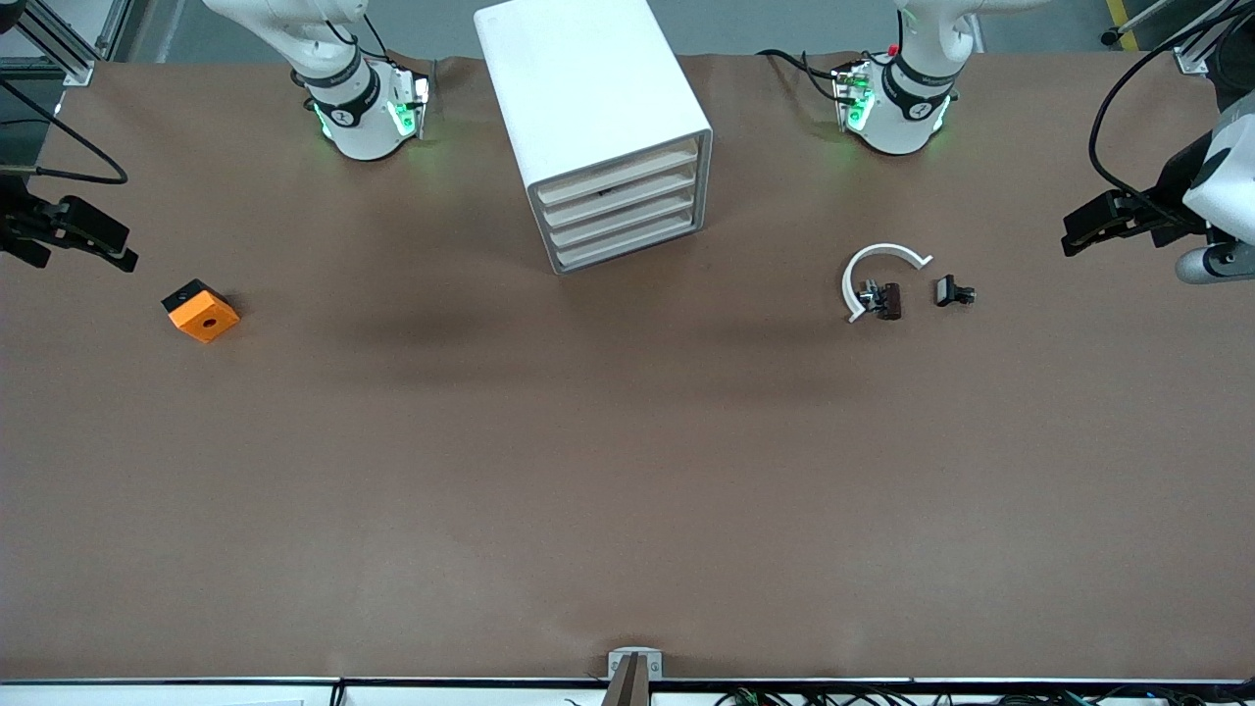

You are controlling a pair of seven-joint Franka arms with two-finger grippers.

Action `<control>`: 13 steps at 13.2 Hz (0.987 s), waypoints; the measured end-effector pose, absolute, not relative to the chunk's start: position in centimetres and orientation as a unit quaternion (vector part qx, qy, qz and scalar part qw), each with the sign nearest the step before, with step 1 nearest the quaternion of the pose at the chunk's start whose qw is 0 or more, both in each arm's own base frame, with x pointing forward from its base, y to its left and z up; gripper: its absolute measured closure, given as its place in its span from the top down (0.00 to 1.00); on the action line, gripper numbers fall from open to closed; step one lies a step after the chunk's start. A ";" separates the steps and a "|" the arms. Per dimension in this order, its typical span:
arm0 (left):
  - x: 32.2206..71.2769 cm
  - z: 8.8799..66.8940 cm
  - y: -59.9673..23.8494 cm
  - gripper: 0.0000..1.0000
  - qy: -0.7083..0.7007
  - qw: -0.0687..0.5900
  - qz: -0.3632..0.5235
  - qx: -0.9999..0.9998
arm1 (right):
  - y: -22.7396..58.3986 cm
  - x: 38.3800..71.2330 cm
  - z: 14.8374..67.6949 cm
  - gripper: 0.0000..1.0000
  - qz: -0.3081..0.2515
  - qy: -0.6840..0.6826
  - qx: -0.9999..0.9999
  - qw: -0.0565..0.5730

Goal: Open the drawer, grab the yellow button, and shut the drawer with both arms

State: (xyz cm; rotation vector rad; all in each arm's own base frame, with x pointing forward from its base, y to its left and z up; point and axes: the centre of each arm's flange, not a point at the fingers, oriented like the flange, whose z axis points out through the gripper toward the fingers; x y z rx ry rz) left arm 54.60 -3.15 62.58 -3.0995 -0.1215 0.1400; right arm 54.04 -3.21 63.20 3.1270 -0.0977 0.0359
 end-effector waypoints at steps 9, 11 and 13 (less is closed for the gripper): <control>57.5 58.8 -2.0 1.00 -0.041 0.062 0.071 -0.995 | -3.2 54.1 63.2 1.00 0.012 -0.031 0.999 0.007; 59.0 55.4 -2.0 1.00 -0.039 0.065 0.099 -0.992 | -3.2 54.1 63.2 1.00 0.012 -0.031 0.999 0.008; 60.6 50.6 -2.2 1.00 -0.052 0.069 0.137 -0.987 | -3.2 54.1 63.3 1.00 0.012 -0.031 0.999 0.008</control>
